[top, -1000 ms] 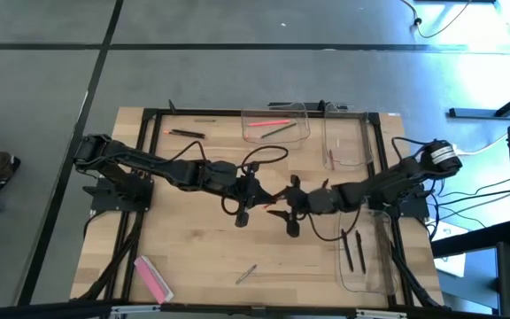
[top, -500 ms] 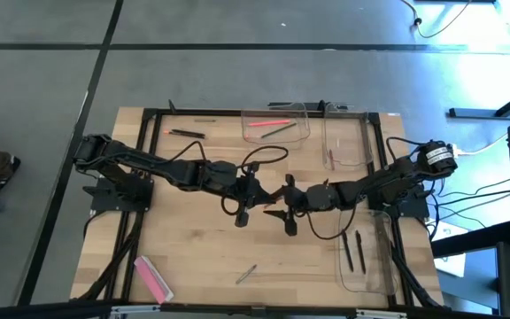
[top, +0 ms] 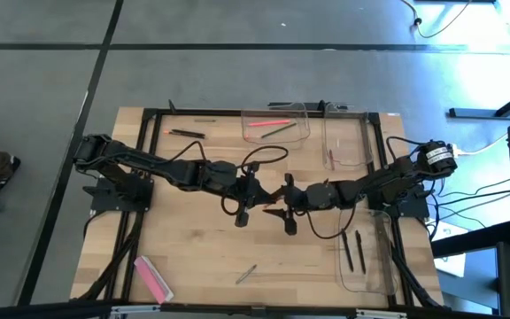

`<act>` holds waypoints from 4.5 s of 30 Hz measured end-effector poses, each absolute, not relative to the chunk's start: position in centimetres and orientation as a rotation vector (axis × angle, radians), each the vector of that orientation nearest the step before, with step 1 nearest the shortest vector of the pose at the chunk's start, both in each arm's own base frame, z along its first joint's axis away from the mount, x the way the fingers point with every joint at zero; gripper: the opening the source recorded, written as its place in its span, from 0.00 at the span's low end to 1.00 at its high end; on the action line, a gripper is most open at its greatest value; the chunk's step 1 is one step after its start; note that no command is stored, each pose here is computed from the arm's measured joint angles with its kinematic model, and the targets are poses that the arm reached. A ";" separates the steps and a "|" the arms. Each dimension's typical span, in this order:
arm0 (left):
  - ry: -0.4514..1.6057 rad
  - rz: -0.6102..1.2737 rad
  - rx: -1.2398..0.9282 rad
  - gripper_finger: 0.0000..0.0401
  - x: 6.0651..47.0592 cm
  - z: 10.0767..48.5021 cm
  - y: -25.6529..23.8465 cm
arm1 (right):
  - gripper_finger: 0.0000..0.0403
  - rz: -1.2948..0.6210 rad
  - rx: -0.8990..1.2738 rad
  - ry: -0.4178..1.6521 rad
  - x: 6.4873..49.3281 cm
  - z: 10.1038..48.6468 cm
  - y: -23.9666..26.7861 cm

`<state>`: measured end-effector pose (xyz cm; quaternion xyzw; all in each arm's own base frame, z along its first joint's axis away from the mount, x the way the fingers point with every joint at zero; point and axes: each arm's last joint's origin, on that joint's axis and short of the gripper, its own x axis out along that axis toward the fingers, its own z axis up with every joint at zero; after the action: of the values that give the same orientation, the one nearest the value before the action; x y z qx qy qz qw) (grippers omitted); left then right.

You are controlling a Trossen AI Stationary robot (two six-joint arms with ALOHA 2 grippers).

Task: Sort crayons/erasers/pens/pencils in bins
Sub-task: Put the red pencil into the top left transparent bin

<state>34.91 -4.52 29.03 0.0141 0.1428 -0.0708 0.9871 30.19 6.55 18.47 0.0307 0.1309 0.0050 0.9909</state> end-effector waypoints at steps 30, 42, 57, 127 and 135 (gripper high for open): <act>0.266 -0.142 0.052 0.00 35.0 29.2 -4.5 | 0.16 0.012 0.059 0.262 30.2 18.5 6.5; 0.266 -0.142 0.051 0.00 35.0 29.2 -4.5 | 0.13 0.012 0.059 0.262 30.2 18.5 6.5; 0.269 -0.102 0.031 0.17 35.0 29.2 -4.4 | 0.13 0.008 0.059 0.262 30.2 18.5 6.5; 0.571 0.464 0.187 0.23 29.2 31.0 1.6 | 0.13 -0.390 0.150 0.774 31.5 27.8 -14.5; 0.585 0.518 0.172 0.23 29.0 30.9 3.3 | 0.13 -0.401 0.210 0.962 33.1 24.4 -19.0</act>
<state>28.98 3.26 30.93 0.0836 0.2845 0.2522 0.9211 33.13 -18.95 24.39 0.0999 0.4587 -0.1912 0.8620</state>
